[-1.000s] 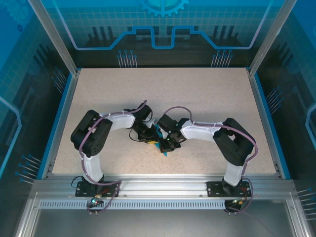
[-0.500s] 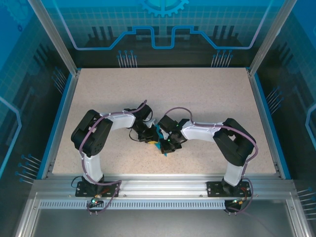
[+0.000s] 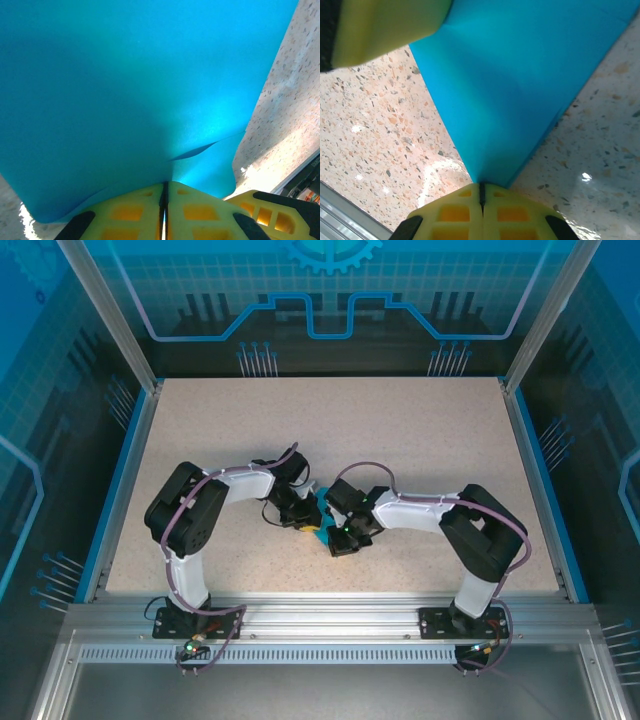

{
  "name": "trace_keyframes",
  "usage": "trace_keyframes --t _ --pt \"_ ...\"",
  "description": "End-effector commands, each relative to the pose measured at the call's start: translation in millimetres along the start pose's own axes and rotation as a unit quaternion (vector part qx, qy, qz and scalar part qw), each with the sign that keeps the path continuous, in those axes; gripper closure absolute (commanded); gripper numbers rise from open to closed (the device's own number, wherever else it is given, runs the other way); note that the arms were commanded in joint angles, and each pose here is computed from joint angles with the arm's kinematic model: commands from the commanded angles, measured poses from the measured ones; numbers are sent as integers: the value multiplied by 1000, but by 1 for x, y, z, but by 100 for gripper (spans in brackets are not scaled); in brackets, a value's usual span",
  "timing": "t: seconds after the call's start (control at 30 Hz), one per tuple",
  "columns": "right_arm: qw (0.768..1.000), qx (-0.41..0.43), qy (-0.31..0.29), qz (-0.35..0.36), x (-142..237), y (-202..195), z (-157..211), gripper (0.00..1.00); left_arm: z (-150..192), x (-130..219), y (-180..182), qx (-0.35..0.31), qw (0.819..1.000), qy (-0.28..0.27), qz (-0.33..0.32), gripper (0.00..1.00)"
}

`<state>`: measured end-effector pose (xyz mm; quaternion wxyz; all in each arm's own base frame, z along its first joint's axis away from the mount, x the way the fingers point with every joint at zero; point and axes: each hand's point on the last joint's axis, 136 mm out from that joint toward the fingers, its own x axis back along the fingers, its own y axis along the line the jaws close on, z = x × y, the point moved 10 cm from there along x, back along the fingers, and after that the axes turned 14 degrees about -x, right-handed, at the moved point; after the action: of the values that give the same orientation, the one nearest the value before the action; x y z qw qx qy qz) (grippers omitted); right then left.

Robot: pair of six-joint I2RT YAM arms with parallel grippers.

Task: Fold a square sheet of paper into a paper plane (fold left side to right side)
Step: Third fold the triangle at the center of the table.

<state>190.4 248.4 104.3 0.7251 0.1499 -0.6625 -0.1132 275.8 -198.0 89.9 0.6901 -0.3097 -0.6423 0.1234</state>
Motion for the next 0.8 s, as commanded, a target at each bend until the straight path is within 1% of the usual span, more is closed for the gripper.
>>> trace_keyframes --t 0.0,0.13,0.27,0.4,0.5,0.63,0.77 --pt "997 -15 66 48 -5 -18 27 95 21 -25 31 27 993 60 -94 88" --pt "997 -14 68 46 -4 -18 27 95 20 -24 30 26 994 58 -93 87" --pt "998 -16 56 24 6 -15 23 95 20 -23 29 26 994 58 -91 88" --pt "999 -18 23 -41 28 -6 14 95 19 -22 28 25 994 55 -89 87" --pt "996 -18 8 -89 36 2 7 95 19 -21 27 24 994 54 -89 88" --pt "993 -22 0 -113 30 9 -5 95 19 -21 27 25 994 53 -88 88" --pt "994 -31 -3 -102 17 10 -16 95 19 -22 26 24 994 54 -88 88"
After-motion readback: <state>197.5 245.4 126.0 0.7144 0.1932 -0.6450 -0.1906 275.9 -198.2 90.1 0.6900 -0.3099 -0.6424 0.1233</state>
